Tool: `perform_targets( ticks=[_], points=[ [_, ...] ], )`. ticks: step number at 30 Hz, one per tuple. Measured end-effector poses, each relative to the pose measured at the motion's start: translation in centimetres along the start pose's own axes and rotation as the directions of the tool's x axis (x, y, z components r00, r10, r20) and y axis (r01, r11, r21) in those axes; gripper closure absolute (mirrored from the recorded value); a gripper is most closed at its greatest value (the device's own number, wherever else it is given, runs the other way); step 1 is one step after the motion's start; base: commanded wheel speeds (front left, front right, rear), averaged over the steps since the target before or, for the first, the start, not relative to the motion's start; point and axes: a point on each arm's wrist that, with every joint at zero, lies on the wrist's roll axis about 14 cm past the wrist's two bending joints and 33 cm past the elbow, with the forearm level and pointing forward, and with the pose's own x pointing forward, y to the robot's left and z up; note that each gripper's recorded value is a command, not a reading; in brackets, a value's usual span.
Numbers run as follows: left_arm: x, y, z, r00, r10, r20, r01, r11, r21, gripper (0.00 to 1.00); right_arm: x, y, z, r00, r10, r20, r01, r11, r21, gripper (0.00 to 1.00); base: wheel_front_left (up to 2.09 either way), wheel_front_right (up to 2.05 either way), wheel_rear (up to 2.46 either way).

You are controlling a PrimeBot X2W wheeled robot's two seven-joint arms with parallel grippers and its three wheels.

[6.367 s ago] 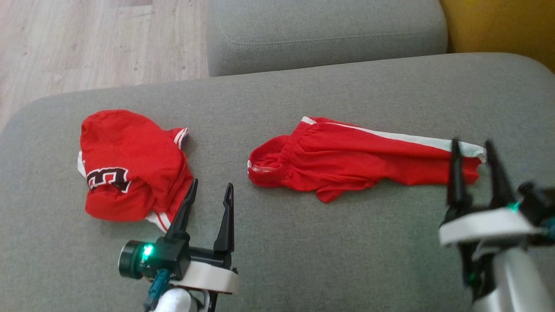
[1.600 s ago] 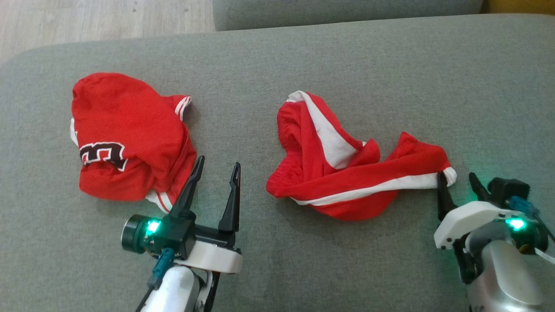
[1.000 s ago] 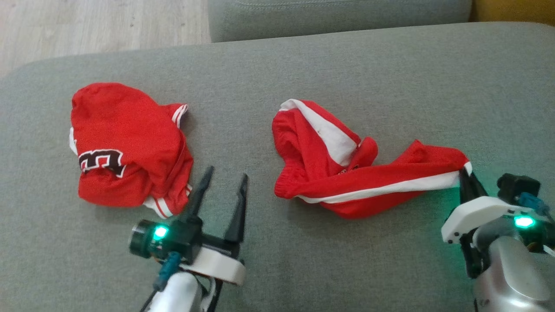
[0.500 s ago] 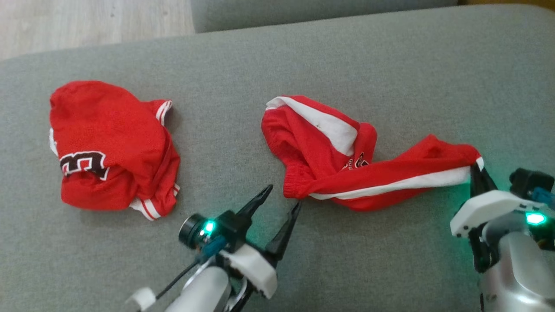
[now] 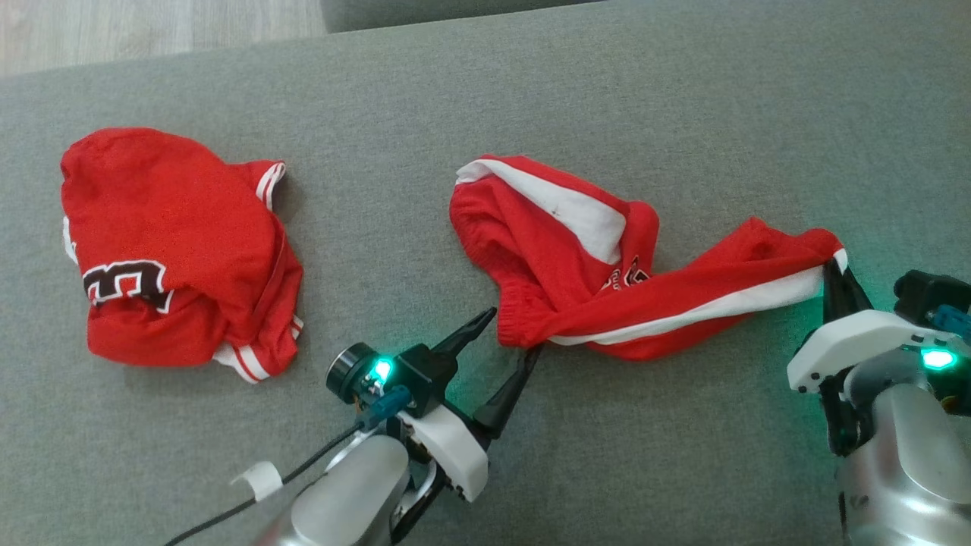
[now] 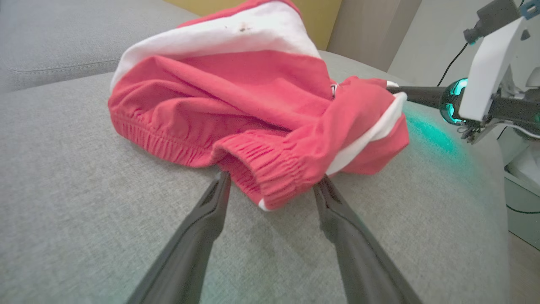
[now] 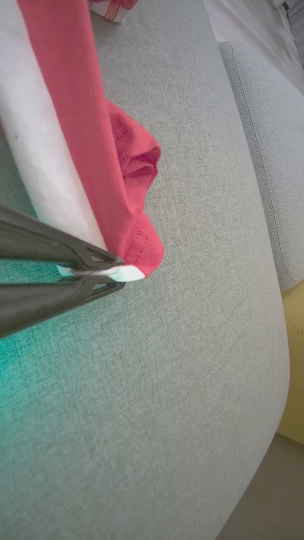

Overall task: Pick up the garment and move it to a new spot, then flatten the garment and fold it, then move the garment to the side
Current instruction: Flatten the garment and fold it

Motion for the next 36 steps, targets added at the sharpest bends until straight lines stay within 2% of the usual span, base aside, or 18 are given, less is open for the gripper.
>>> perform_targets(
  ticks=[11,12,13,14,21,26,32,36],
  points=[
    [0.6,-0.7,0.0,0.999,-0.039,0.001,0.039,0.999,-0.005,0.00,0.0,-0.1,-0.2,1.000,-0.002,-0.007,0.002,1.000,-0.001,1.00,0.00,0.00,0.00],
    [0.7,-0.7,0.1,0.999,-0.046,0.004,0.046,0.999,0.001,0.47,0.1,-0.1,-0.2,1.000,-0.003,-0.007,0.003,1.000,-0.001,1.00,0.00,0.00,0.00],
    [0.8,-0.8,0.2,0.999,-0.051,0.005,0.051,0.999,0.005,0.86,0.1,-0.1,-0.2,1.000,-0.003,-0.007,0.003,1.000,-0.001,1.00,0.00,0.00,0.00],
    [0.8,-0.8,0.3,0.999,-0.053,0.006,0.053,0.999,0.004,1.00,0.1,-0.1,-0.2,1.000,-0.003,-0.007,0.003,1.000,-0.001,1.00,0.00,0.00,0.00],
    [0.4,-0.2,0.4,0.999,-0.045,0.006,0.045,0.999,0.027,1.00,0.1,0.1,0.0,1.000,0.003,0.000,-0.003,1.000,0.000,1.00,0.00,0.00,0.00],
    [-0.7,0.7,0.8,0.999,-0.033,0.007,0.032,0.997,0.075,1.00,-0.2,0.8,1.5,0.999,0.025,0.045,-0.024,1.000,-0.007,1.00,0.00,0.00,0.00],
    [-2.1,1.4,3.1,0.999,-0.048,-0.021,0.051,0.982,0.182,1.00,-1.3,3.0,6.3,0.981,0.094,0.167,-0.088,0.995,-0.045,1.00,0.00,0.00,0.00],
    [-3.1,2.8,7.3,0.998,-0.046,-0.046,0.059,0.946,0.318,1.00,-2.7,4.9,12.0,0.945,0.152,0.289,-0.132,0.987,-0.089,1.00,0.00,0.00,0.00]
  ],
)
